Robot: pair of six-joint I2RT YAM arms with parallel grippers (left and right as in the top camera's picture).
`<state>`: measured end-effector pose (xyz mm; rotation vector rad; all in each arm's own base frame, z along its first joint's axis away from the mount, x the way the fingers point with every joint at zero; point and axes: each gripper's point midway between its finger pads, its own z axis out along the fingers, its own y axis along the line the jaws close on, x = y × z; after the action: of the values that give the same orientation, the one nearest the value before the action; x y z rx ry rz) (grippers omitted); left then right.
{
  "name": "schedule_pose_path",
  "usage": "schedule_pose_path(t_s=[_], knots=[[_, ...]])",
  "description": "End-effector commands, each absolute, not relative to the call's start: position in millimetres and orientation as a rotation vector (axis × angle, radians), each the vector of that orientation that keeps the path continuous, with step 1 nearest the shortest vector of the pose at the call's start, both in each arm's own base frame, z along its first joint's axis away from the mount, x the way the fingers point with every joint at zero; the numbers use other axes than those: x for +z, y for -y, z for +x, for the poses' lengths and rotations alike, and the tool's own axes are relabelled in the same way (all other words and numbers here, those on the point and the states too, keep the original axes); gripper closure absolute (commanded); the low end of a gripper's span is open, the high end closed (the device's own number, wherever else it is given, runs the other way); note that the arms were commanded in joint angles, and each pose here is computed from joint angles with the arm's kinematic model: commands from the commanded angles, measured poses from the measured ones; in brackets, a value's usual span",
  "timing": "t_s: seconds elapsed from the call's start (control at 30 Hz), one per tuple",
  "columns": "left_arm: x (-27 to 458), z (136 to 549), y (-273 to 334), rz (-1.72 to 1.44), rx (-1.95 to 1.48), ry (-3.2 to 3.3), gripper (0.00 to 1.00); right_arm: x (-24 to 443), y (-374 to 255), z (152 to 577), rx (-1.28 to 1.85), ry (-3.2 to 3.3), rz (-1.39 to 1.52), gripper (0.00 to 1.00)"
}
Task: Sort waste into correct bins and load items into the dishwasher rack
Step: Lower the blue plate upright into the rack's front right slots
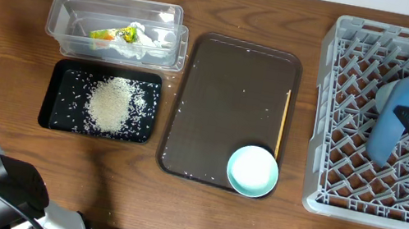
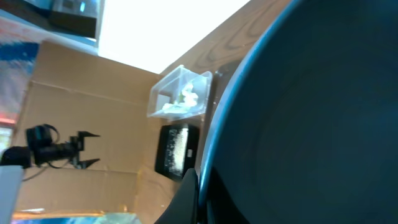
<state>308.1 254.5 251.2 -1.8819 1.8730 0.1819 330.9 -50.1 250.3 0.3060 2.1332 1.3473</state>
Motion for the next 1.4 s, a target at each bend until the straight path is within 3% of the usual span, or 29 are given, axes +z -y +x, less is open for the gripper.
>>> schedule_pose_path(t_s=[0.0,0.47,0.87,1.37], knots=[[248.4,306.5,-255.6,-1.886,0.194,-1.884,0.06,245.3,49.0,331.2,1.419,-2.129,0.365,0.99],[248.4,306.5,-255.6,-1.886,0.194,-1.884,0.06,232.9,62.0,312.1,1.311,-2.257,0.497,0.99],[248.4,306.5,-255.6,-1.886,0.195,-1.883,0.06,202.4,127.4,269.2,0.648,-2.518,0.954,0.99],[248.4,306.5,-255.6,-1.886,0.194,-1.884,0.06,183.0,175.6,241.6,0.236,-2.513,1.351,0.89]])
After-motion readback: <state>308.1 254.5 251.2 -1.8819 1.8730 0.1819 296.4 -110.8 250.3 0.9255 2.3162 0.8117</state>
